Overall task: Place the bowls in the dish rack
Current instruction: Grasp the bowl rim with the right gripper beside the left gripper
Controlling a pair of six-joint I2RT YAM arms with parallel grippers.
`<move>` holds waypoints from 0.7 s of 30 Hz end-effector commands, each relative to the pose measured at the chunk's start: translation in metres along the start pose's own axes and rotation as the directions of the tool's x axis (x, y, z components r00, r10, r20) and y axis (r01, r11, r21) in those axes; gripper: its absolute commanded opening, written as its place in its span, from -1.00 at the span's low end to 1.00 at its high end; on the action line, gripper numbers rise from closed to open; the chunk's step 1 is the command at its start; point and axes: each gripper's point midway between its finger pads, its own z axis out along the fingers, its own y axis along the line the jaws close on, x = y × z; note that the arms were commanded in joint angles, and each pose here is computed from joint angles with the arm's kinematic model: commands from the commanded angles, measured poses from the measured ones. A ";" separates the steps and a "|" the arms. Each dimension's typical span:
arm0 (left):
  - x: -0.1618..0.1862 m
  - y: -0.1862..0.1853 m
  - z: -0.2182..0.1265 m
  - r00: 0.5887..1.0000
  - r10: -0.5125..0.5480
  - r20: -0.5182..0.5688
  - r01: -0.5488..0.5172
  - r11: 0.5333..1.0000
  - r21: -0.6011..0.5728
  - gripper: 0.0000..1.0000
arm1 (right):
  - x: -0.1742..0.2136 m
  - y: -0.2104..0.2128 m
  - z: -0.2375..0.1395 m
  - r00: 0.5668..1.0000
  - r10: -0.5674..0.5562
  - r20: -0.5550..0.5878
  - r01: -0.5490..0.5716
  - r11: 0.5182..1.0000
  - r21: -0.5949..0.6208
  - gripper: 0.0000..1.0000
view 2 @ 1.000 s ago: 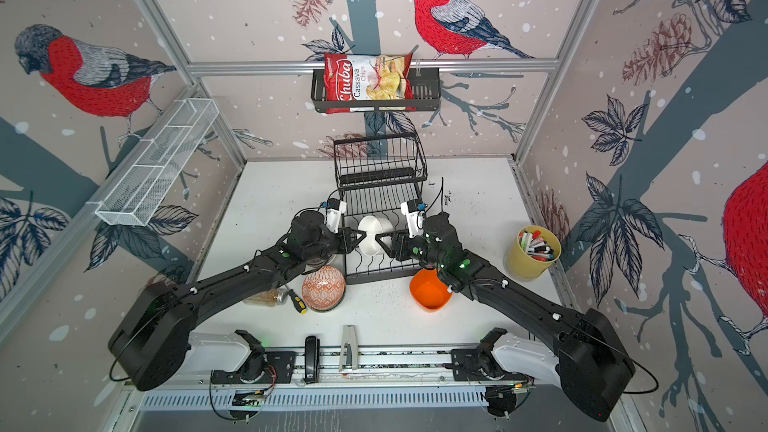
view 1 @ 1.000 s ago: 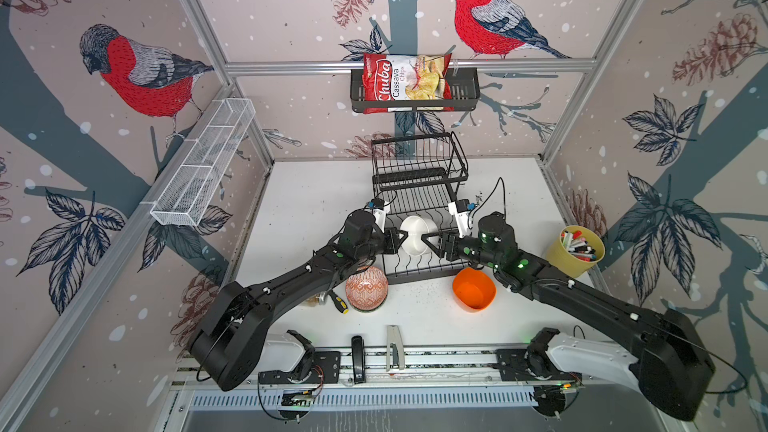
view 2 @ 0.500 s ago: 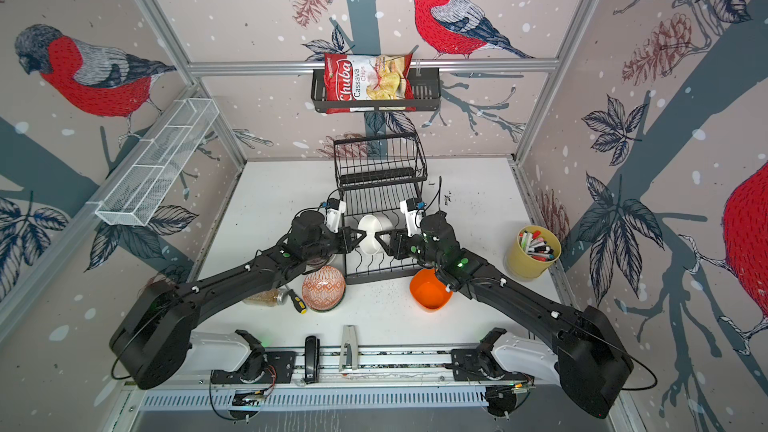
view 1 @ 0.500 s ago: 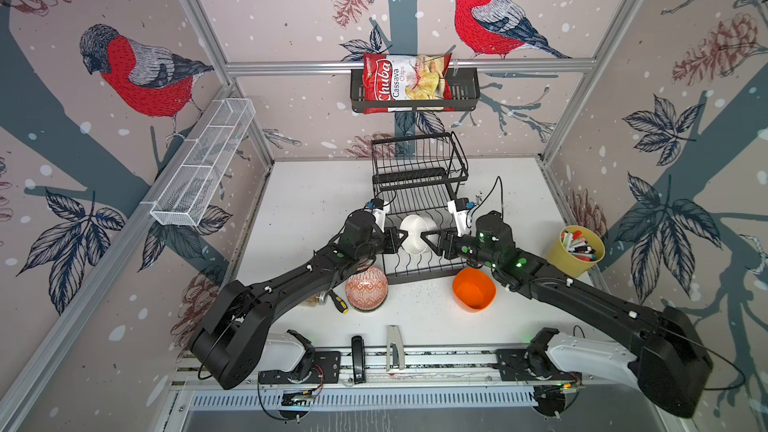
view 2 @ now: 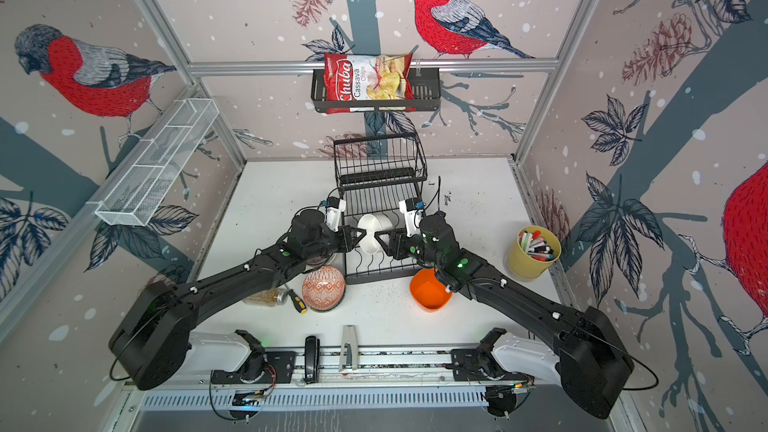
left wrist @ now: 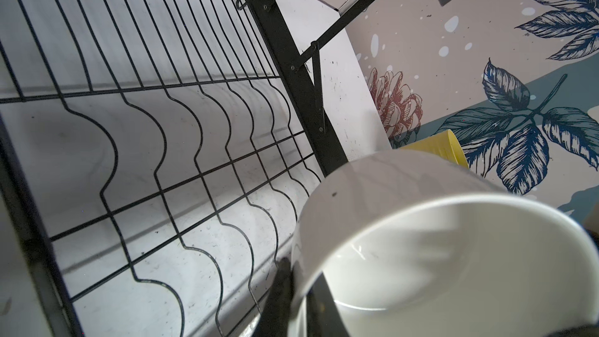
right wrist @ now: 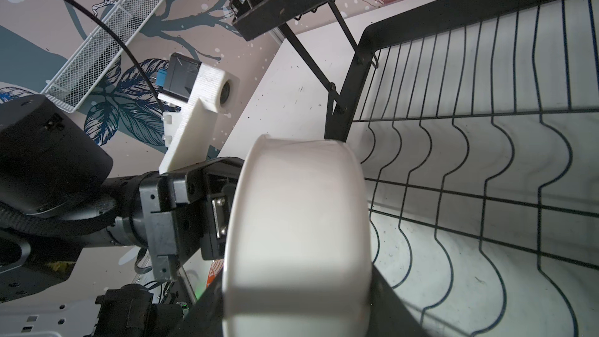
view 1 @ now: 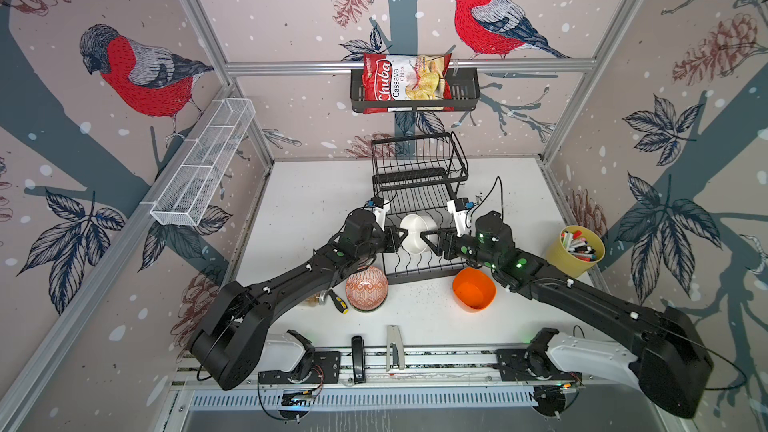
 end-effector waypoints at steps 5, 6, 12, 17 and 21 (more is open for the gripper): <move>-0.010 -0.009 0.001 0.999 0.022 0.032 -0.023 0.999 0.034 -0.62 | -0.004 -0.002 0.001 0.999 -0.032 0.020 0.032 0.999 0.019 -0.32; -0.010 -0.009 0.002 0.999 0.021 0.032 -0.022 0.999 0.031 -0.58 | -0.004 -0.003 0.001 0.999 -0.033 0.020 0.032 0.999 0.025 -0.33; -0.008 -0.004 0.004 1.000 0.019 0.021 -0.019 1.000 0.011 -0.16 | -0.001 -0.013 0.007 0.999 -0.034 0.007 0.033 0.997 0.068 -0.33; -0.009 -0.001 0.002 0.999 0.027 0.026 -0.027 1.000 -0.013 0.25 | 0.001 -0.023 0.014 0.999 -0.048 -0.011 0.049 0.992 0.112 -0.37; -0.010 0.002 0.000 0.999 0.036 0.032 -0.034 0.999 -0.032 0.40 | 0.000 -0.027 0.020 0.998 -0.061 -0.026 0.064 0.989 0.133 -0.43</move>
